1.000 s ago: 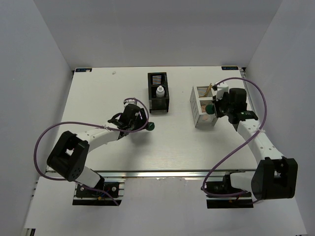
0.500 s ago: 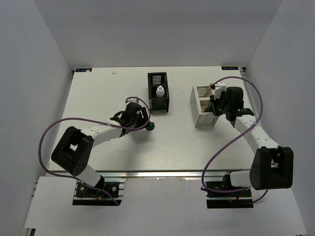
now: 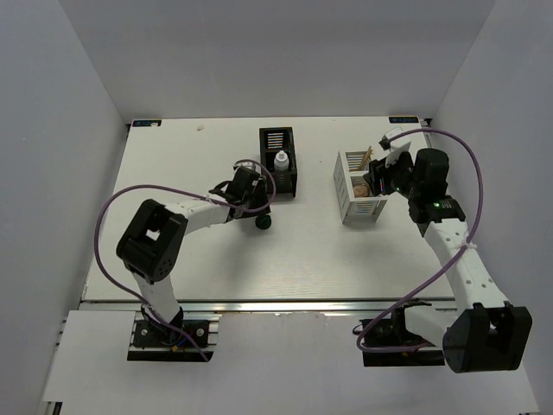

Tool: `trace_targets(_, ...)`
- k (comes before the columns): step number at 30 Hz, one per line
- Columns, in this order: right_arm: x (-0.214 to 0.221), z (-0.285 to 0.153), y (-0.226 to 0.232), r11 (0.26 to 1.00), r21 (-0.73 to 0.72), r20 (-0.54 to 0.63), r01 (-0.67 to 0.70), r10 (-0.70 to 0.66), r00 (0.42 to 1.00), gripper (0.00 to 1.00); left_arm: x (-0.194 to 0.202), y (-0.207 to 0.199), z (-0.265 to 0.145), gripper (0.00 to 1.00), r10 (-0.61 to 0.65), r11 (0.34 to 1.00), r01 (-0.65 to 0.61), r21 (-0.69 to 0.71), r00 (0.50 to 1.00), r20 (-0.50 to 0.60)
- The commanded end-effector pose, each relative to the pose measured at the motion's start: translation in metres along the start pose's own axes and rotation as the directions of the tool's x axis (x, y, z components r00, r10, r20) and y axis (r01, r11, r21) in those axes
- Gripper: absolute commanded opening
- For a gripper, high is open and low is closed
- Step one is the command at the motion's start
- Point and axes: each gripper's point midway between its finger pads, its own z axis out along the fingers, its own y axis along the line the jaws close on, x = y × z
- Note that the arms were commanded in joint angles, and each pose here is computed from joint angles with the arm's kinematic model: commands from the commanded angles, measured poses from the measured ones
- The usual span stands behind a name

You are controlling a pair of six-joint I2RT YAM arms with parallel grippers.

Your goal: Organize the makeup

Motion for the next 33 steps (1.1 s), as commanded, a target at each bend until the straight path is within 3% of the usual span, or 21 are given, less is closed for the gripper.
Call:
trace_targets(1,-0.029,-0.011,0.004,1.0,-0.018,0.104,0.024,-0.022,0.994,0.58,-0.017,-0.007,0.003,0.67,0.046,0.999,-0.046,-0.008,0.999,-0.002)
trace_targets(7,-0.024,-0.018,0.001,1.0,0.013,0.101,0.015,-0.016,0.995,0.58,0.007,-0.002,0.011,0.55,0.069,0.997,-0.071,-0.015,0.991,-0.111)
trace_targets(21,-0.024,-0.022,0.002,1.0,0.008,0.108,-0.019,0.018,0.994,0.58,0.051,0.021,-0.008,0.52,0.088,0.996,-0.091,-0.001,0.974,-0.208)
trace_targets(24,-0.025,-0.023,0.002,1.0,0.01,0.11,-0.018,0.017,0.994,0.58,0.061,0.016,-0.009,0.41,0.086,0.996,-0.079,0.039,0.967,-0.24)
trace_targets(27,-0.026,-0.024,0.002,1.0,0.01,0.112,-0.019,0.018,0.994,0.58,0.068,0.015,-0.008,0.25,0.087,0.996,-0.077,0.049,0.962,-0.26)
trace_targets(28,-0.026,-0.025,0.002,1.0,0.012,0.112,-0.021,0.019,0.994,0.58,0.068,0.014,-0.008,0.15,0.089,0.996,-0.077,0.055,0.962,-0.26)
trace_targets(31,-0.027,-0.028,0.002,1.0,0.016,0.116,-0.022,0.02,0.993,0.58,0.065,0.007,-0.013,0.01,0.099,0.994,-0.083,0.076,0.965,-0.242)
trace_targets(33,-0.028,-0.031,0.001,1.0,0.022,0.124,-0.02,0.017,0.992,0.58,0.057,-0.007,-0.022,0.0,0.103,0.99,-0.079,0.12,0.972,-0.209)
